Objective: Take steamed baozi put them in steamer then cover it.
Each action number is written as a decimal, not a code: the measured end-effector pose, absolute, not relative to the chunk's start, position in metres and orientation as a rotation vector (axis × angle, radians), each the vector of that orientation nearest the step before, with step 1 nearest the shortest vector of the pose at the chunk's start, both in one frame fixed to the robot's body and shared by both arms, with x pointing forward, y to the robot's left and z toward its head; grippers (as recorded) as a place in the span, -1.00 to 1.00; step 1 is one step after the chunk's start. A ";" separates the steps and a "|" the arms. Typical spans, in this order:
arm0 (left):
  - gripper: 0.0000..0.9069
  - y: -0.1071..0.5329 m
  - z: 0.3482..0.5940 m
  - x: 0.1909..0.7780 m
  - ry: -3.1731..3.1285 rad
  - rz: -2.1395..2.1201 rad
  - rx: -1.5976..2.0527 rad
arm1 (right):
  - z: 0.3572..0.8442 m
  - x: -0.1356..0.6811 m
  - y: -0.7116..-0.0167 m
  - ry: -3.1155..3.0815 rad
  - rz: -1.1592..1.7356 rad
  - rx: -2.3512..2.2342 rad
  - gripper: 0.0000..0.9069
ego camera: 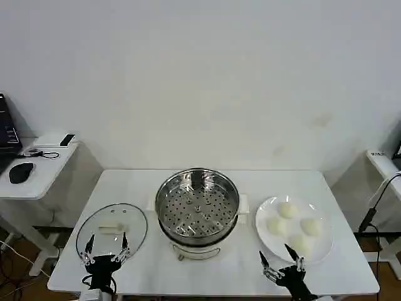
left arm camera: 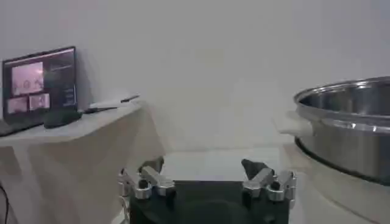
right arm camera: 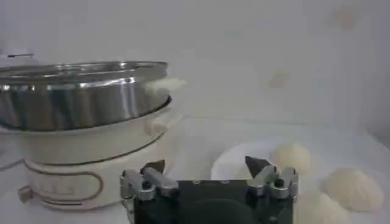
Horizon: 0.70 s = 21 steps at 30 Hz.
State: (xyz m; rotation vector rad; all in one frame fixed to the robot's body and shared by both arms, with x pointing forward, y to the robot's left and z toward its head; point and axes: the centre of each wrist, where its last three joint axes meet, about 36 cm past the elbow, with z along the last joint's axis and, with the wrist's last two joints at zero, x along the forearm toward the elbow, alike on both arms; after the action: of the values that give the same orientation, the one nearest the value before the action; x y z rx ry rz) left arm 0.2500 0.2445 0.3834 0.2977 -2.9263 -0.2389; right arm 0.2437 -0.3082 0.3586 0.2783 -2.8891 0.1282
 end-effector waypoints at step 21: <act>1.00 0.255 0.407 0.259 -2.921 -0.404 0.220 | 0.444 0.385 -0.444 -2.484 1.090 0.536 1.00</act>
State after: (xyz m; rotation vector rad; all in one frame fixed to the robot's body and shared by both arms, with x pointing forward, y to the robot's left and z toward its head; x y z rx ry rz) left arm 0.2590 0.2551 0.4069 0.2203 -2.9206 -0.4038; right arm 0.3853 -0.4444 0.4442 0.5364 -2.4843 1.0896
